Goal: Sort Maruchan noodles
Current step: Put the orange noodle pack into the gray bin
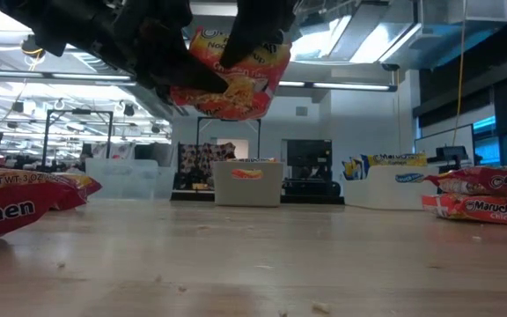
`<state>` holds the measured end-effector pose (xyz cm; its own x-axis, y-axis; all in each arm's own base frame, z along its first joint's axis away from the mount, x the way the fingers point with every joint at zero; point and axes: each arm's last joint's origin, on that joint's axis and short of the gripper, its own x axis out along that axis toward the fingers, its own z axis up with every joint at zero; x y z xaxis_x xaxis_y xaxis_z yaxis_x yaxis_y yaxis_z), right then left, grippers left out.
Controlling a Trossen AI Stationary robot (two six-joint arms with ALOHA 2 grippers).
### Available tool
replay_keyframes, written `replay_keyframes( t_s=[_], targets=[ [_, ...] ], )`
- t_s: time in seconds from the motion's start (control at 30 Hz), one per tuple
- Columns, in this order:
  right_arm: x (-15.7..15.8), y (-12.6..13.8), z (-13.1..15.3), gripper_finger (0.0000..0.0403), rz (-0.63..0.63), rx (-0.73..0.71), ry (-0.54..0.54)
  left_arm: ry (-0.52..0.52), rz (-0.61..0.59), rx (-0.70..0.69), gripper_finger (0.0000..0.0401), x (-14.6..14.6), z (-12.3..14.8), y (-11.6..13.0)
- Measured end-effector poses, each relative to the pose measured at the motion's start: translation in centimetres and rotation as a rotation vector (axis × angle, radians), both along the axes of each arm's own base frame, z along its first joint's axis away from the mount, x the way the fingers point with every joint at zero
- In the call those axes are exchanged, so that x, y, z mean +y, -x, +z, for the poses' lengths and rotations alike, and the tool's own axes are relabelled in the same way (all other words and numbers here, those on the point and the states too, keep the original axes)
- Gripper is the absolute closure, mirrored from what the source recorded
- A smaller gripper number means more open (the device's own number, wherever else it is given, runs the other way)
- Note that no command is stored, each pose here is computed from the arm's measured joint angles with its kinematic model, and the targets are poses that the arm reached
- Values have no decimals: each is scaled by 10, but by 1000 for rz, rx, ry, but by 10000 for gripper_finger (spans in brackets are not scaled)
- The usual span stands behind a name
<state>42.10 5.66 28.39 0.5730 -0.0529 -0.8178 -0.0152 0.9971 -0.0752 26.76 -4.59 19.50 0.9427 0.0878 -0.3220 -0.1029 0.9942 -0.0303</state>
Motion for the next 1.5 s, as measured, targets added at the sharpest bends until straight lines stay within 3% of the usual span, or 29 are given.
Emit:
replay_keyframes(
  t_s=[0.2, 0.6, 0.83, 1.0, 1.2, 1.5],
  targets=[
    [0, 0, 0, 304, 13, -2, 17, 1, 3, 0, 293, 0, 0, 0],
    [-2, 13, 11, 308, 27, 31, 32, 9, 29, 1, 249, 2, 13, 9],
    [-13, 27, 22, 309, -23, 75, 153, 11, 20, -1, 245, 6, 38, 35],
    [-44, 33, 26, 308, -113, 116, 254, 28, -22, 27, 244, -3, 36, 48],
    [-105, 30, 27, 307, -197, 114, 342, 81, -59, -19, 243, -13, 6, 57],
    [-198, 24, 24, 306, -239, -21, 331, 156, -54, -68, 243, -12, -19, 70]
  ],
)
